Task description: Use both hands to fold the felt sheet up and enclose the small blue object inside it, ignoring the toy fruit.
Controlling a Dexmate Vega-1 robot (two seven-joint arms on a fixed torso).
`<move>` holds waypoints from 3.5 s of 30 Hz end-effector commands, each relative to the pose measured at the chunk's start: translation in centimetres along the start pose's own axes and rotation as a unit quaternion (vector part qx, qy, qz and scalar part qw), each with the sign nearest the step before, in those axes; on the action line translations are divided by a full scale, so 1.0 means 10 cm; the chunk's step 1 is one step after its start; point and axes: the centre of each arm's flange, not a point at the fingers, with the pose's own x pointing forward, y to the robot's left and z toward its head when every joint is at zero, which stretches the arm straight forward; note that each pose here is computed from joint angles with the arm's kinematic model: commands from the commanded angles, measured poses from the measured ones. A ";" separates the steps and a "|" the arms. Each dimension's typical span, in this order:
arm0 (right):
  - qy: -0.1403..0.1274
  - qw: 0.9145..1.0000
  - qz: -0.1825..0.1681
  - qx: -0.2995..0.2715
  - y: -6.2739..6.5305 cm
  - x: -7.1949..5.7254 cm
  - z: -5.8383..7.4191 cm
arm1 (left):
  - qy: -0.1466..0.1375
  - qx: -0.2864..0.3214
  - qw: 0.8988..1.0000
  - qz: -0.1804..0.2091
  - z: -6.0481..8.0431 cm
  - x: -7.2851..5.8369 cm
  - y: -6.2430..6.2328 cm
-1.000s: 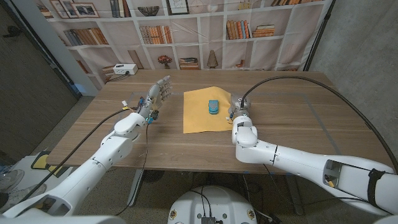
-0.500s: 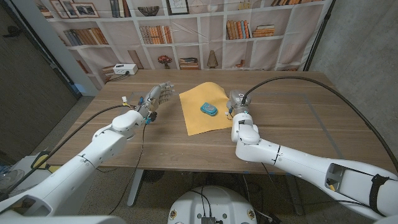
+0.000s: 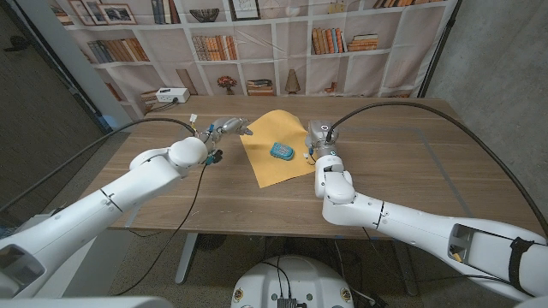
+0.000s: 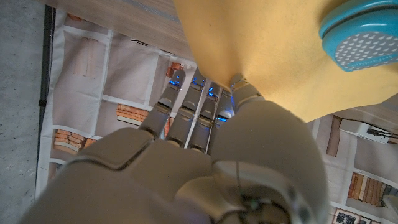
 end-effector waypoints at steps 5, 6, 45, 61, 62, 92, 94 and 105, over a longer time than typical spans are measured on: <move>-0.011 1.000 -0.013 -0.005 -0.04 0.03 0.10 | 0.152 0.224 0.963 -0.019 0.02 -0.01 -0.01; -0.014 1.000 -0.014 -0.004 -0.05 0.02 0.11 | 0.159 0.233 0.959 -0.024 0.02 0.00 -0.03; -0.108 0.994 0.001 0.010 -0.18 -0.06 0.25 | 0.120 0.274 0.950 -0.091 -0.08 0.39 -0.43; -0.237 0.952 0.185 0.057 -0.05 0.01 0.35 | 0.123 0.275 0.949 -0.093 -0.04 0.41 -0.41; -0.243 0.947 0.198 0.068 -0.05 0.03 0.35 | 0.124 0.275 0.949 -0.093 -0.04 0.41 -0.41; -0.252 0.835 0.397 0.286 0.25 0.11 0.36 | 0.119 0.277 0.949 -0.094 0.05 0.42 -0.45; -0.264 0.828 0.417 0.265 0.26 0.10 0.37 | 0.119 0.276 0.949 -0.095 0.06 0.42 -0.45; -0.283 0.853 0.423 0.117 0.28 -0.01 0.45 | 0.111 0.274 0.951 -0.088 0.12 0.39 -0.42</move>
